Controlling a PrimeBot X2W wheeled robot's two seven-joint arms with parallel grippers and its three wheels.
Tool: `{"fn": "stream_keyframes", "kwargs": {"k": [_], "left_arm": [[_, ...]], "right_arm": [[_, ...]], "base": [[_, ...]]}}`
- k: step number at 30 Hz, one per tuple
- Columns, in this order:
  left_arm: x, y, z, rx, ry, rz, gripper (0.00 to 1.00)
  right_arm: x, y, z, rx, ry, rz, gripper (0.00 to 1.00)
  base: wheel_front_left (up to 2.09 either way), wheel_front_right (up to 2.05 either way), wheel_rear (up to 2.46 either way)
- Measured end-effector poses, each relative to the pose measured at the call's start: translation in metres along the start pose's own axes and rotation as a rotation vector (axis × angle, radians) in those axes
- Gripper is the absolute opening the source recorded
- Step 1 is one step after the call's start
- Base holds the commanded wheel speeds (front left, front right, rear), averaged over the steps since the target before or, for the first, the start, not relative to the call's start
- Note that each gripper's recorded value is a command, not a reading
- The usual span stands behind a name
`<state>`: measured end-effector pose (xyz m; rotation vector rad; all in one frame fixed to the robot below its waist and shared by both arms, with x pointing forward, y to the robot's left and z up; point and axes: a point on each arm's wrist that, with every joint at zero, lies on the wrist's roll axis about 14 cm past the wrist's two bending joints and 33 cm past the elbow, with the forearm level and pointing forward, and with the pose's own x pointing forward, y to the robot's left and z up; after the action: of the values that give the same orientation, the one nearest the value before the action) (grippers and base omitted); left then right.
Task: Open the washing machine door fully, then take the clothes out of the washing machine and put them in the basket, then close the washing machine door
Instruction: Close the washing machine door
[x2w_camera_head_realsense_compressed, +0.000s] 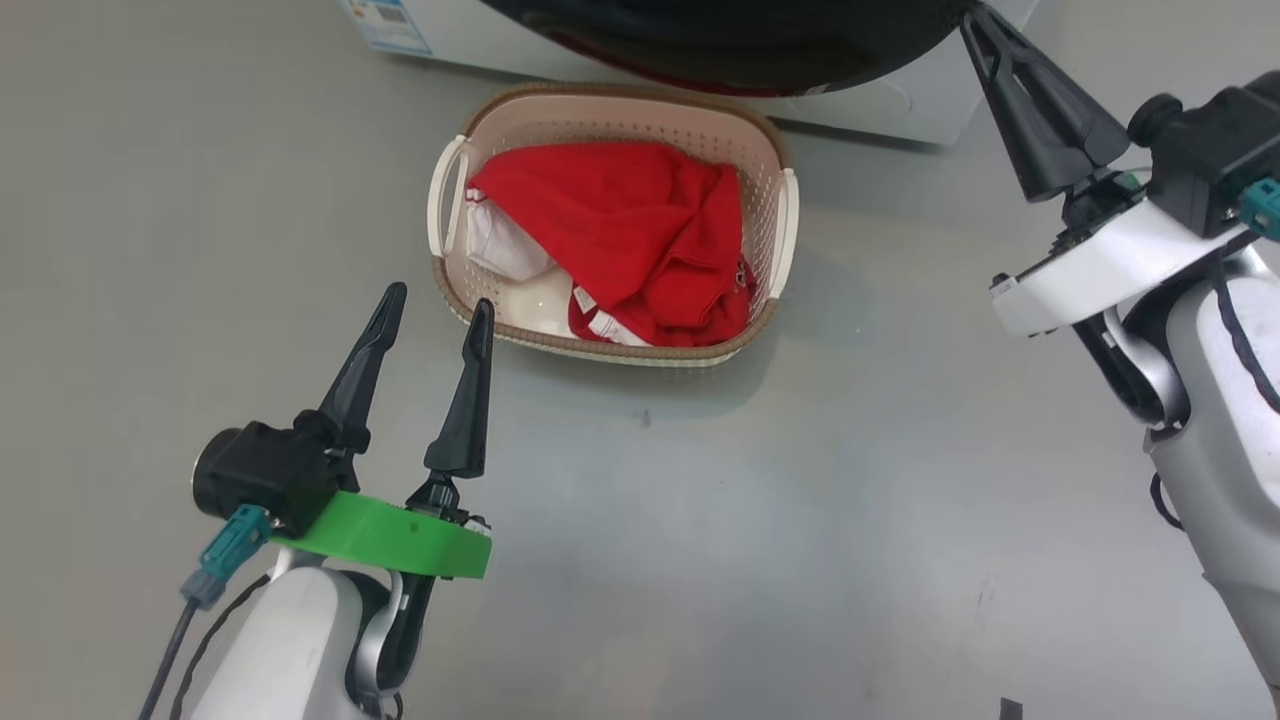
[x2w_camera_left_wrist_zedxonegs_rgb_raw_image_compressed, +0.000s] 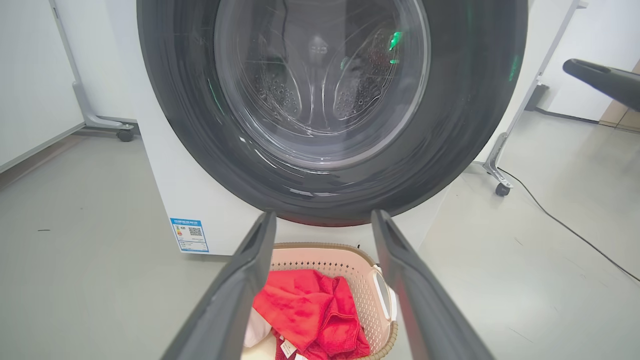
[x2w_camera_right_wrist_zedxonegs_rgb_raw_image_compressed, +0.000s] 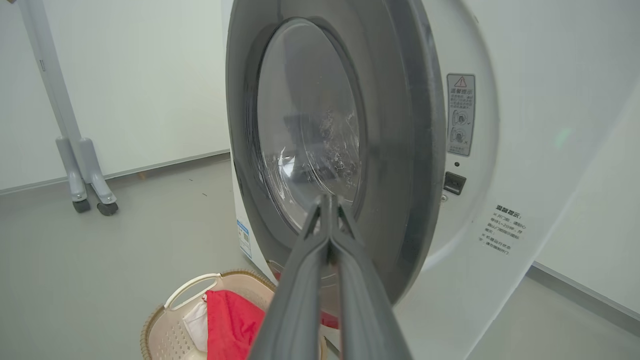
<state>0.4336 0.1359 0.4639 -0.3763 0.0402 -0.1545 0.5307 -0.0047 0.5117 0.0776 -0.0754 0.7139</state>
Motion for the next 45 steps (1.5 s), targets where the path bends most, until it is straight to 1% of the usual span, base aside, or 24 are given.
{"fn": "stream_keyframes", "kwargs": {"k": [7,10,14,21,30,39,45], "left_arm": [[0.005,0.019,-0.014,0.003,0.034,0.052,1.00],[0.006,0.026,-0.021,0.003,0.050,0.067,1.00],[0.009,0.033,-0.026,0.003,0.060,0.085,1.00],[0.013,0.041,-0.035,0.003,0.080,0.103,1.00],[0.017,0.047,-0.043,0.004,0.099,0.112,1.00],[0.020,0.054,-0.048,0.011,0.108,0.128,1.00],[0.024,0.058,-0.052,0.015,0.117,0.131,1.00]], "right_arm": [[0.028,-0.002,-0.031,0.012,0.046,0.052,0.00],[0.037,-0.005,-0.044,0.047,0.065,0.055,0.00],[0.047,-0.013,-0.056,0.050,0.080,0.055,0.00],[0.063,-0.030,-0.062,0.017,0.074,0.050,0.00],[0.077,-0.056,-0.069,0.037,0.066,0.001,0.00],[0.093,-0.079,-0.068,0.015,0.052,-0.024,0.00],[0.102,-0.106,-0.067,0.010,0.039,-0.085,0.00]], "base": [[0.00,0.00,0.00],[0.00,0.00,0.00],[0.00,0.00,0.00],[0.00,0.00,0.00],[0.00,0.00,0.00],[0.00,0.00,0.00],[0.00,0.00,0.00]]}}
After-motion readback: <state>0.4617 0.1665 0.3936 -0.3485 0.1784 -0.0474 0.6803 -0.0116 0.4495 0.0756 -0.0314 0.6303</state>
